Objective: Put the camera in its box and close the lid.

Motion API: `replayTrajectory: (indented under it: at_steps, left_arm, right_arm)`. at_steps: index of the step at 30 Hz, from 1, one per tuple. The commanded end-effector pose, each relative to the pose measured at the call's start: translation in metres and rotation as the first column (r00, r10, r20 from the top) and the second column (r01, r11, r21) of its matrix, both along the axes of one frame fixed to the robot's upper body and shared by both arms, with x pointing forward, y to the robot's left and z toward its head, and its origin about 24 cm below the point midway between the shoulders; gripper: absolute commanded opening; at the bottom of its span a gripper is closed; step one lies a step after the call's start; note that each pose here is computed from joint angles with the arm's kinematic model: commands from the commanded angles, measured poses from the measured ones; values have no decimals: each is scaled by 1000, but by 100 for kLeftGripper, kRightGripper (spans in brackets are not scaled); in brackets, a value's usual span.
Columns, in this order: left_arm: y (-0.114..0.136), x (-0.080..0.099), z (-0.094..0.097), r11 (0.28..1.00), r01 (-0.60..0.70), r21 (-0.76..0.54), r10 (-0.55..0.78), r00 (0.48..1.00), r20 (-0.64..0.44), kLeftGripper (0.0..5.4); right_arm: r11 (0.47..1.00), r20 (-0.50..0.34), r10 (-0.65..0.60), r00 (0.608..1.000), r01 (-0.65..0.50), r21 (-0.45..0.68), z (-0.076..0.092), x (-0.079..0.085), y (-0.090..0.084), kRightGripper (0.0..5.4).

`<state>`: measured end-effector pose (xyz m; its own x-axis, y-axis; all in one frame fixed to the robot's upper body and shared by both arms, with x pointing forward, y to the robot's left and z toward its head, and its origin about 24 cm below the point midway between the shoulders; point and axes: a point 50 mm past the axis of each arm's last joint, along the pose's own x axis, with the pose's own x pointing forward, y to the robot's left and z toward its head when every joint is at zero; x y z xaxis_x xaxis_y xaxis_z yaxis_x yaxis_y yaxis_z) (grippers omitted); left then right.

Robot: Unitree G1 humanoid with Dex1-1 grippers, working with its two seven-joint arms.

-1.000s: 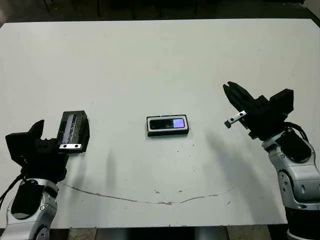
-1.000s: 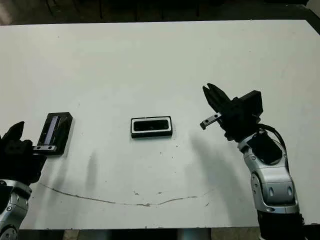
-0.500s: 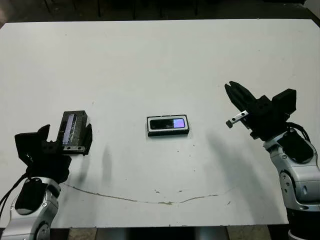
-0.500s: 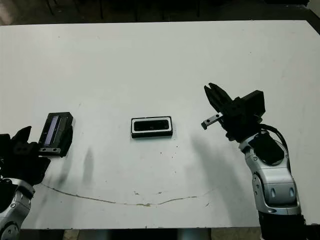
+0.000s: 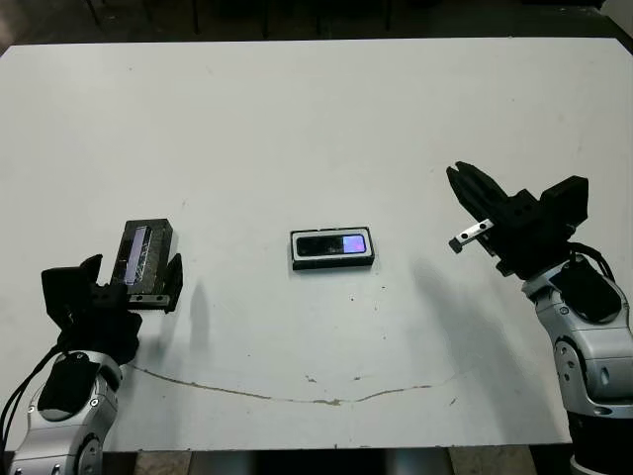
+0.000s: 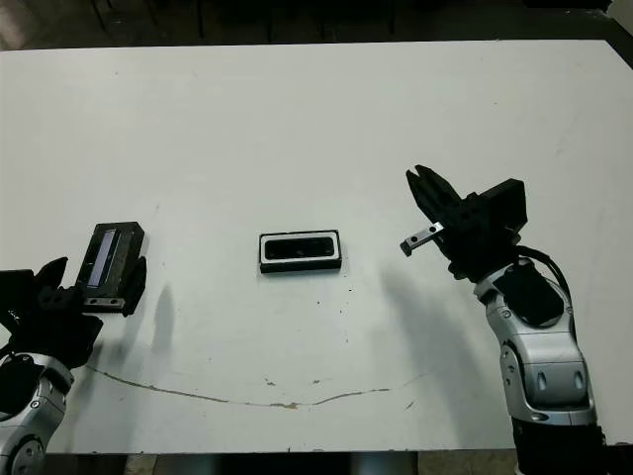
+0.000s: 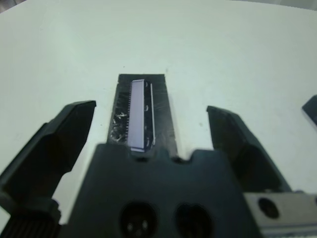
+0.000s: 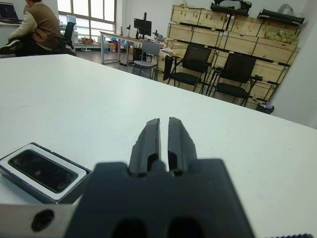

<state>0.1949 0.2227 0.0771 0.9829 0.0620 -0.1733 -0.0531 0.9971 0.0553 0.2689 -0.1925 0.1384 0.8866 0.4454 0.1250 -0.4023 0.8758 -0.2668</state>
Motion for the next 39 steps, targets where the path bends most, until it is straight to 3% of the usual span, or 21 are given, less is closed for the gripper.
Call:
replayTrajectory:
  at_steps: [1,17,39]
  left_arm:
    - [3,-1,-6,1000,-9,27,10,999,-34,538]
    - [-1,4,-16,1000,11,-3,-11,997,-79,538]
    - [11,8,-33,997,-76,24,78,987,-138,538]
  right_arm:
    - [1000,-44,-20,999,19,-17,-6,-2,-2,0]
    - [1000,-45,-9,999,9,-7,-8,-2,-1,0]
    - [1000,-48,8,999,-7,8,-8,-2,-4,0]
